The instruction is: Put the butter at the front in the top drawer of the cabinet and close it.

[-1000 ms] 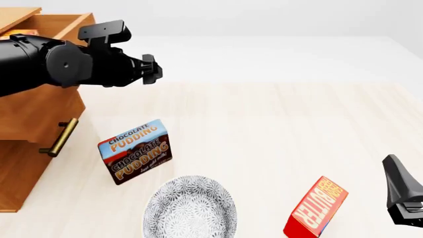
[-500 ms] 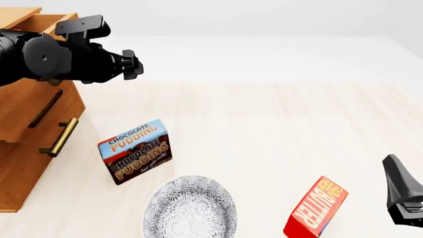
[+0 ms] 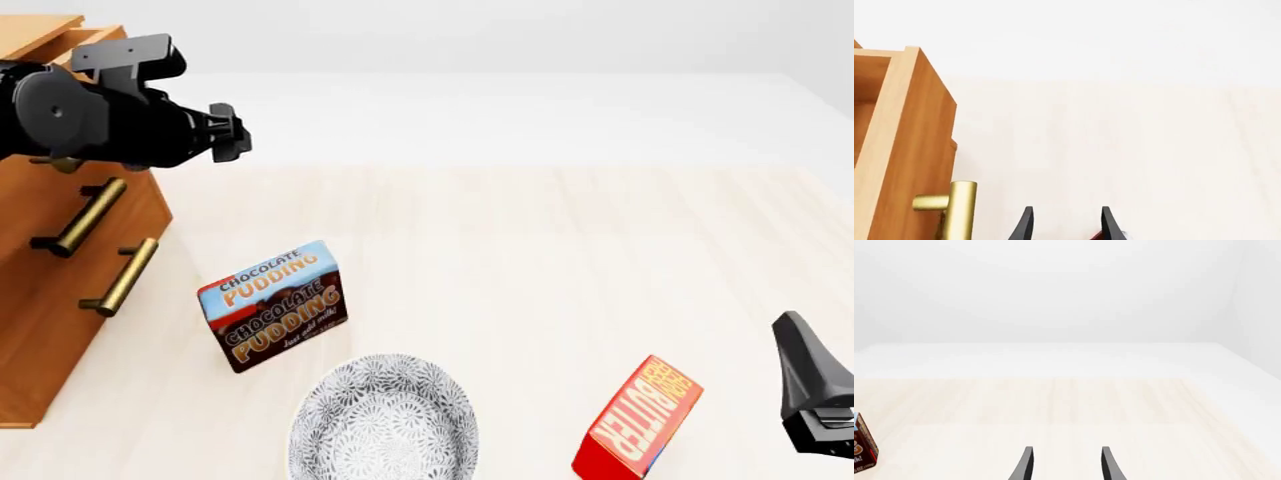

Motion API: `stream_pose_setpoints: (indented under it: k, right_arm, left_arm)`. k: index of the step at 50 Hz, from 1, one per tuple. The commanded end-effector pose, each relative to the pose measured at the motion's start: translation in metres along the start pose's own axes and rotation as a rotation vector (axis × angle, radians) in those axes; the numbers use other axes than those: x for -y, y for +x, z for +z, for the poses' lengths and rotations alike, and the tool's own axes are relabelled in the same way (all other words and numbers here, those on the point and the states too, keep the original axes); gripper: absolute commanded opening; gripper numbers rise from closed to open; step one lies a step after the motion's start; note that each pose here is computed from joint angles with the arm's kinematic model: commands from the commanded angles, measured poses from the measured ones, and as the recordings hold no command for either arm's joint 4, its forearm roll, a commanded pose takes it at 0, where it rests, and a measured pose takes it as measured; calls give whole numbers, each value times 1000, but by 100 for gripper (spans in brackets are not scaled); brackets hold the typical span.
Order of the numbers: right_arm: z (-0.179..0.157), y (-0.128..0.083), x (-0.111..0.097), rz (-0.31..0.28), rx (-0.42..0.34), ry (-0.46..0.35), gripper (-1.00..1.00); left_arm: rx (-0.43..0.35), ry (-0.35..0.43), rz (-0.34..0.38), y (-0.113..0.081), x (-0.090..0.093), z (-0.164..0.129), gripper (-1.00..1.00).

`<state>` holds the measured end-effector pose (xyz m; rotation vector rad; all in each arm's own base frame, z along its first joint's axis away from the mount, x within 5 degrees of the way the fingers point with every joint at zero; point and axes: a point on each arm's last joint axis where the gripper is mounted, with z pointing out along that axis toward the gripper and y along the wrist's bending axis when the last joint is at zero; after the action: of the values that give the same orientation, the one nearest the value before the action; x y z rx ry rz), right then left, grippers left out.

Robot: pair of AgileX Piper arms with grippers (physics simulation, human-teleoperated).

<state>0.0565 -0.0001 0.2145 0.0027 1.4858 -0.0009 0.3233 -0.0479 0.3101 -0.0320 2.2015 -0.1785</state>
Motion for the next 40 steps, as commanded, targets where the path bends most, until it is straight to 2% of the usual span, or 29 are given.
stream_pose_setpoints:
  k: [1,12,31,40]
  right_arm:
    - [0,0,0,0,0,0,100]
    - [0,0,0,0,0,0,100]
    - [0,0,0,0,0,0,100]
    - [0,0,0,0,0,0,100]
  left_arm:
    - [-2,-46,-22,-2,-19,-3,100]
    - [-3,-82,-50,6,-34,-7,100]
    - [36,-161,-86,5,-63,-28,100]
    - [47,-182,-95,5,-70,-35,100]
